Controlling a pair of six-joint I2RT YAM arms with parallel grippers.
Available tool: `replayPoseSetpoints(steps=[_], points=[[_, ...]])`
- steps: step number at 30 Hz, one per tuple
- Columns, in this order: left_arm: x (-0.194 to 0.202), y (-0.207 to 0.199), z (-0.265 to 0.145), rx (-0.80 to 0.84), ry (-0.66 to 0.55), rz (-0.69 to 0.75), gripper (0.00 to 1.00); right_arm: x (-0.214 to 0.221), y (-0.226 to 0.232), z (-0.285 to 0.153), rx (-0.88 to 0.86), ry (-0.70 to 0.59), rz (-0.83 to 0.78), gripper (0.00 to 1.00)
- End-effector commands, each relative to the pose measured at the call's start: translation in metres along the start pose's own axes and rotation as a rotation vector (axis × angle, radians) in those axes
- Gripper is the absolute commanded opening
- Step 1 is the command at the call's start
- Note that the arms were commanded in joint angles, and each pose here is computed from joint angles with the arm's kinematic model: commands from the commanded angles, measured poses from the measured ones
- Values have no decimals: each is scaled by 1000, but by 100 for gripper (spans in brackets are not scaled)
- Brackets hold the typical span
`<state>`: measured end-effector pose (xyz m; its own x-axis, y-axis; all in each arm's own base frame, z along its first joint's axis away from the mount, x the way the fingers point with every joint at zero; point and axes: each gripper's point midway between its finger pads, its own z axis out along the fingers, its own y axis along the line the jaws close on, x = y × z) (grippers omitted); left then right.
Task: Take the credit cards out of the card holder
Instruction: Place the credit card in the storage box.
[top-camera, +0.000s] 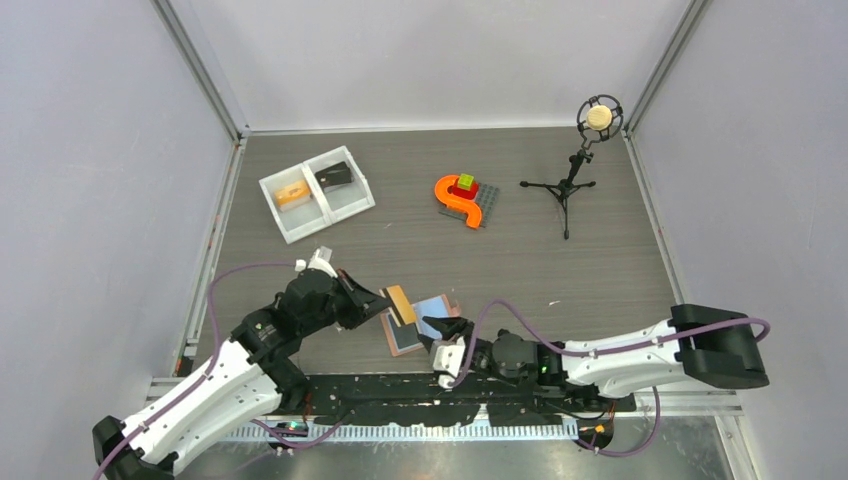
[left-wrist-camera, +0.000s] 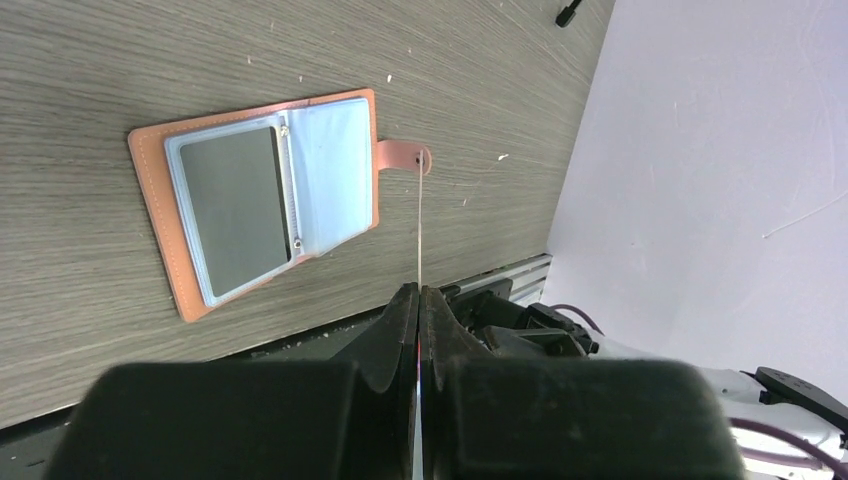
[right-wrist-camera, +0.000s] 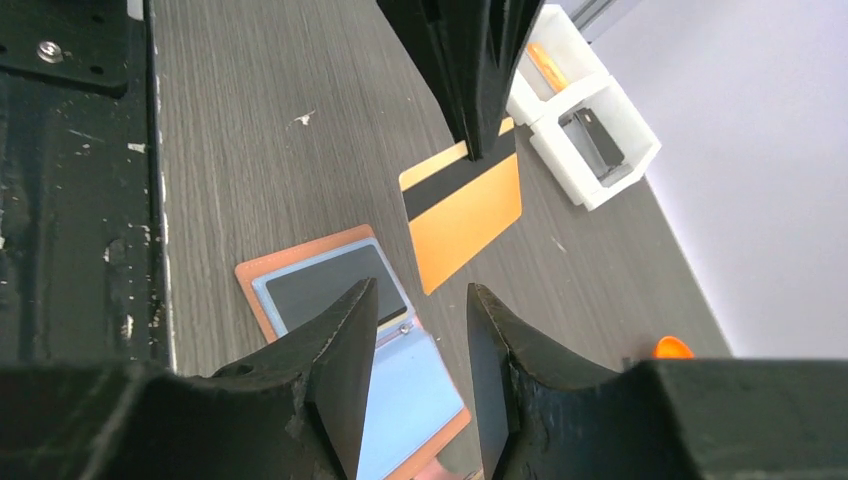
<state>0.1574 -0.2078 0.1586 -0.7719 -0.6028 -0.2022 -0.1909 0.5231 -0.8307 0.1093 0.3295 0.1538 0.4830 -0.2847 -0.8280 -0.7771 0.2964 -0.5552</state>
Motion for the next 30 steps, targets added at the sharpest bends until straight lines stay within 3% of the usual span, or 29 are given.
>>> replayPoseSetpoints(steps=[1, 9, 13, 16, 20, 24, 27, 30], points=[[2, -8, -5, 26, 13, -33, 0, -29, -16, 14, 87, -35, -113, 46], [2, -10, -9, 45, 9, -46, 0, -26, -14, 30, 185, 65, -222, 49], [2, -7, -10, 43, 4, -52, 0, -25, -13, 31, 217, 61, -233, 33], [2, -9, -10, 54, 9, -56, 0, -23, -12, 31, 243, 60, -223, 11], [1, -13, -11, 76, 1, -25, 1, -23, -14, 30, 269, 58, -184, 5], [-7, -18, -16, 75, -32, 91, 38, -19, -8, 28, 242, 68, -105, 5], [-17, -13, -23, 25, -80, 180, 54, -19, -9, 27, 242, 83, 11, 5], [-25, -12, -31, -4, -108, 272, 62, -8, -6, 26, 201, 158, 88, 5]])
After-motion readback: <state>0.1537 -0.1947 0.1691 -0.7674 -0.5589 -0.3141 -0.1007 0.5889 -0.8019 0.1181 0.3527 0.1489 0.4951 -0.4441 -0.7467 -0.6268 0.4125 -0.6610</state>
